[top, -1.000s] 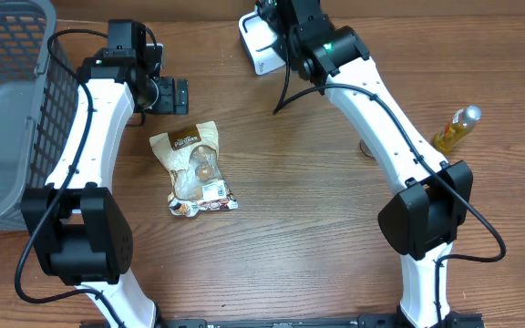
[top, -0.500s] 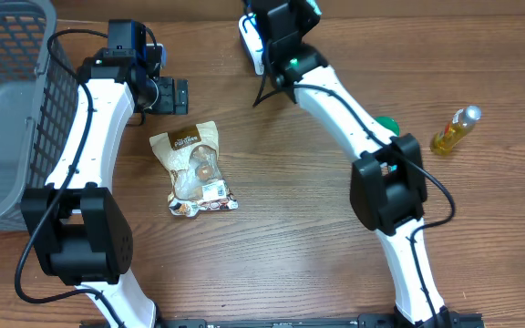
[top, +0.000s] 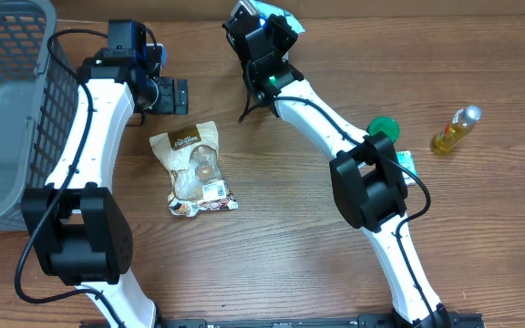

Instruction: Scan the item barcode

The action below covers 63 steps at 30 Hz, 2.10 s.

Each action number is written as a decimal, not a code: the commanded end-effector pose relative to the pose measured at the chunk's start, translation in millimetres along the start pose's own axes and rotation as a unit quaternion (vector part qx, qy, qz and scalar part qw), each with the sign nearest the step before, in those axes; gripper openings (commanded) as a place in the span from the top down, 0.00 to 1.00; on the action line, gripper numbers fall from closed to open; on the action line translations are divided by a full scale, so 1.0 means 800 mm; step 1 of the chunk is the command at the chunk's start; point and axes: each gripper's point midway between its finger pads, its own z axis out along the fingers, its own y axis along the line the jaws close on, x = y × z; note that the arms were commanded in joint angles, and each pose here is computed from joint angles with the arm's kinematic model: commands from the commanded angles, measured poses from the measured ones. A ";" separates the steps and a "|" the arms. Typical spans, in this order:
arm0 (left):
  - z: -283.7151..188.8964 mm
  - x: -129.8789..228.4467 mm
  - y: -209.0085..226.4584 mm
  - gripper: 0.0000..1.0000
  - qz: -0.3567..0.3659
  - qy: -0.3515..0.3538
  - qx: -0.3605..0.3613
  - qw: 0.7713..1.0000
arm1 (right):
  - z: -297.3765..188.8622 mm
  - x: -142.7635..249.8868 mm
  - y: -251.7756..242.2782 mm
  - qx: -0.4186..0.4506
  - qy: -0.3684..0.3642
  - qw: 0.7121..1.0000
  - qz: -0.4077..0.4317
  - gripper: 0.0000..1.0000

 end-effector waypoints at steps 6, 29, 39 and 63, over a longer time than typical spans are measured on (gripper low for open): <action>-0.006 -0.003 0.002 0.00 -0.002 -0.007 -0.003 1.000 | -0.052 -0.028 -0.115 0.045 -0.012 0.995 0.087 0.96; -0.006 -0.003 0.002 0.00 -0.002 -0.007 -0.003 1.000 | -0.222 0.233 -0.036 -0.309 0.455 0.772 0.319 0.96; -0.006 -0.003 0.002 0.00 -0.002 -0.007 -0.003 1.000 | -0.207 0.303 -0.001 -0.295 0.516 0.744 0.306 0.87; -0.006 -0.003 0.002 0.00 -0.002 -0.007 -0.003 1.000 | -0.243 0.223 0.094 -0.438 0.447 0.708 0.329 0.30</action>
